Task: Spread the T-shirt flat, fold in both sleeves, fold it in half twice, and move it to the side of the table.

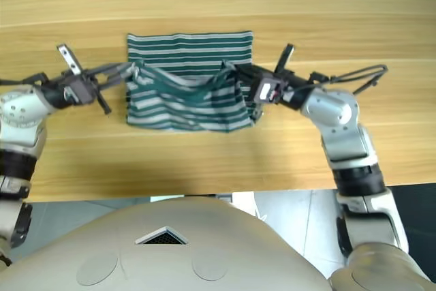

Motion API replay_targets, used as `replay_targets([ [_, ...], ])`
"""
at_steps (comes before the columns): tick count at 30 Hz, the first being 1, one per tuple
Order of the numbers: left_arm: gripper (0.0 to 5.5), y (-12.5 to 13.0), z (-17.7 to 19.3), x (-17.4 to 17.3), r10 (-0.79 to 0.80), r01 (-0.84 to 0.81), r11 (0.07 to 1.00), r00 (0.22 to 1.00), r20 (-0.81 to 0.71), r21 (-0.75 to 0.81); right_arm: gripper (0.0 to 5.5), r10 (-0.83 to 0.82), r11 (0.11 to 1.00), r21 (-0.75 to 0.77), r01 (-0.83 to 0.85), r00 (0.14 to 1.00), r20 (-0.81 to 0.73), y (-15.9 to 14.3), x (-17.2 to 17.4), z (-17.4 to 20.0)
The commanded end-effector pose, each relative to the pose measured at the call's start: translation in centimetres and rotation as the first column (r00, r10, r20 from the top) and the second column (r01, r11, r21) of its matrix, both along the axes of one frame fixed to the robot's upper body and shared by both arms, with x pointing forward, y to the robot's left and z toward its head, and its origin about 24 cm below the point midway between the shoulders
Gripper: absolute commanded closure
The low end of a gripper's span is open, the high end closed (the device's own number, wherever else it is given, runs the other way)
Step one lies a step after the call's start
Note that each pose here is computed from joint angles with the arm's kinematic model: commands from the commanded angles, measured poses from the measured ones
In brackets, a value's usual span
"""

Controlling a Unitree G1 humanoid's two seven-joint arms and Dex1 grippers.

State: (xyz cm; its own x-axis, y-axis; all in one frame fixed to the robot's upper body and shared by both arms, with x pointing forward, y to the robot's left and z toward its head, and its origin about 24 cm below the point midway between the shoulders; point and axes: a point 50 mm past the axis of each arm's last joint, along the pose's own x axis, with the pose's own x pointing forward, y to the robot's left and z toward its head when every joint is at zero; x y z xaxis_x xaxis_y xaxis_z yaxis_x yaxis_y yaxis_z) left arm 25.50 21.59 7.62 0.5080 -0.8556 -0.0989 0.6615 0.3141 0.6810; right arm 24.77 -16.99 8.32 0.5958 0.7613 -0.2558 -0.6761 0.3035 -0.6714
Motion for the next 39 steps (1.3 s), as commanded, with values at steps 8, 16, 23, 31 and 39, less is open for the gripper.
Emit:
replay_targets([
  [8, 5.46, -1.4, -1.9, 7.8, 0.3, -0.292, 0.952, 0.95, -0.089, 0.092, 5.5, -0.247, 0.969, 0.004, 0.247, 0.969, 0.013, 1.4, 8.3, -1.6],
  [16, 5.46, -1.5, -3.0, 9.8, 0.511, -0.492, 0.857, 0.849, -0.137, 0.149, 5.5, -0.387, 0.921, -0.075, 0.382, 0.919, -0.071, 0.8, 10.0, -4.4],
  [23, 5.46, -2.1, -6.5, 8.8, 0.582, -0.506, 0.803, 0.781, -0.227, 0.316, 5.18, -0.396, 0.91, -0.207, 0.359, 0.902, -0.173, 1.4, 8.5, -8.5],
  [31, 4.25, -2.7, -6.2, 9.7, 0.637, -0.584, 0.77, 0.684, -0.356, 0.257, 3.83, -0.468, 0.88, -0.024, 0.474, 0.86, -0.202, 2.0, 9.4, -7.5],
  [39, 3.45, -1.6, -1.2, 13.0, 0.541, -0.858, 0.483, 0.451, -0.71, -0.177, 2.46, -0.588, 0.592, 0.365, 0.718, 0.695, -0.412, 0.3, 12.8, -3.2],
])
